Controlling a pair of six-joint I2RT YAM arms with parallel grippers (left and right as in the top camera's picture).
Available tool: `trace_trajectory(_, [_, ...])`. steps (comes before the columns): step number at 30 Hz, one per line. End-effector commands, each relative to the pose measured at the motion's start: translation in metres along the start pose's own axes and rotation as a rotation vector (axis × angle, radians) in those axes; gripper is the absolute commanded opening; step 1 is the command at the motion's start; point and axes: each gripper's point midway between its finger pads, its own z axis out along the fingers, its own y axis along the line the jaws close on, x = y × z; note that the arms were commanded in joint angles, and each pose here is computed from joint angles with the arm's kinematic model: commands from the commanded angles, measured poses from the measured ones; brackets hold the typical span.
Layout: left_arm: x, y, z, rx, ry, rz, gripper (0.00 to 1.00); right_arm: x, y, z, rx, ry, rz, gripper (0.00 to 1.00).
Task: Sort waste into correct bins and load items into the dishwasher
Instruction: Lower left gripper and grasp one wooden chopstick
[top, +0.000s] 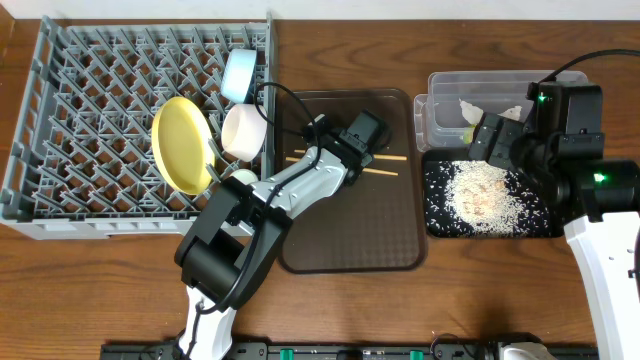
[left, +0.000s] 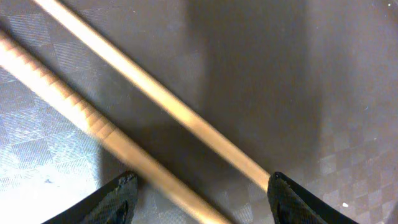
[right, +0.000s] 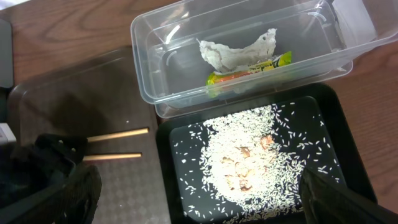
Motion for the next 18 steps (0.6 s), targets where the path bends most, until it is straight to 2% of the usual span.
trace_trajectory(1, [0.019,0.023,0.025,-0.077,0.054,-0.012,0.67,-0.003,-0.005,-0.001,0.015,-0.007,0.018,0.99])
trace_trajectory(5, [0.028,0.020,0.023,-0.064,0.107,-0.010,0.63,-0.003,-0.005,-0.001,0.015,-0.007,0.018,0.99])
trace_trajectory(7, [0.030,0.014,0.018,-0.041,0.131,0.040,0.63,-0.003,-0.005,-0.001,0.015,-0.007,0.018,0.99])
trace_trajectory(11, [0.021,0.002,-0.003,-0.023,0.128,0.121,0.61,-0.003,-0.005,-0.001,0.015,-0.007,0.018,0.99])
trace_trajectory(18, [0.007,0.007,-0.038,-0.060,0.108,0.162,0.61,-0.003,-0.005,-0.001,0.015,-0.007,0.018,0.99])
